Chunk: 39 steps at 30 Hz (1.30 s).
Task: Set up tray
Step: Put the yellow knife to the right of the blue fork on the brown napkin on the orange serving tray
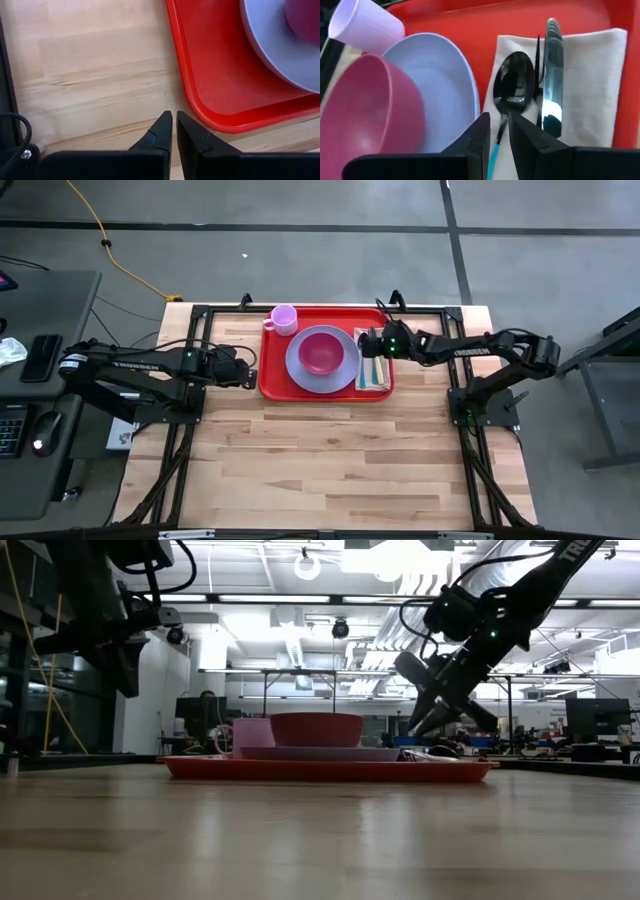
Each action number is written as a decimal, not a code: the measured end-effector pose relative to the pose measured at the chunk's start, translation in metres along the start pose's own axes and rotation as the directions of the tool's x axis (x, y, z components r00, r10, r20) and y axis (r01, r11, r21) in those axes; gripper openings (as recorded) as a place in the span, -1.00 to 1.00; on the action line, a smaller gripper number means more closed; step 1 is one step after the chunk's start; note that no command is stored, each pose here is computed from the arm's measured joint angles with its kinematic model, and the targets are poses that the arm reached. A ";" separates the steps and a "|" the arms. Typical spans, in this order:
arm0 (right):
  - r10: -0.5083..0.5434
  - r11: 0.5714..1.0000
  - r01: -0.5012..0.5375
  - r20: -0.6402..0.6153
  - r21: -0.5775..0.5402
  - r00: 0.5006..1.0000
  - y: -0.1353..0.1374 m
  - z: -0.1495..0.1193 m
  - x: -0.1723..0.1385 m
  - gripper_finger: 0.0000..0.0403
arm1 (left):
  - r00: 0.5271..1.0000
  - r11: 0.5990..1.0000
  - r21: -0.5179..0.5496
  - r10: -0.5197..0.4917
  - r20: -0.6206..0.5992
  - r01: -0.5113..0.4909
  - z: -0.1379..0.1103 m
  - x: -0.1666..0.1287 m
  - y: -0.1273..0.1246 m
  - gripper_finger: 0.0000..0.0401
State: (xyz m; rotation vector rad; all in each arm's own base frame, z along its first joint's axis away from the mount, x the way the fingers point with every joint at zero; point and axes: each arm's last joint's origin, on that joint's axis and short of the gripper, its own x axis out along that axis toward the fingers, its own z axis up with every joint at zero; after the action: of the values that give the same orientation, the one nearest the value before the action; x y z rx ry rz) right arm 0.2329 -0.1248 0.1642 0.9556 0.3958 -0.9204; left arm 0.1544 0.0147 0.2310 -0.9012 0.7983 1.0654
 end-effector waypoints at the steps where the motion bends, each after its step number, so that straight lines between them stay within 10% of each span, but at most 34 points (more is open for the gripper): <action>1: 0.005 1.000 -0.005 -0.007 0.002 1.000 -0.001 0.001 0.000 -0.76 | 1.000 1.000 0.000 0.000 0.000 0.000 0.000 0.000 0.000 -0.72; 16: 0.056 0.998 -0.056 -0.122 0.004 0.991 -0.015 0.006 0.022 -0.74 | 1.000 1.000 -0.007 -0.002 0.000 0.002 0.000 0.000 0.000 -0.72; 39: -0.157 0.969 0.117 -0.178 -0.218 0.971 0.002 0.026 0.042 -0.75 | 1.000 1.000 -0.028 -0.004 0.001 0.004 0.000 0.000 0.000 -0.72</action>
State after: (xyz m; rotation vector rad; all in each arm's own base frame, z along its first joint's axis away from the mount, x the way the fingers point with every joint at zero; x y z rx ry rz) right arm 0.2559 -0.1666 0.1523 0.8369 0.7180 -0.8944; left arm 0.1548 0.0147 0.2311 -0.9256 0.7816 1.0763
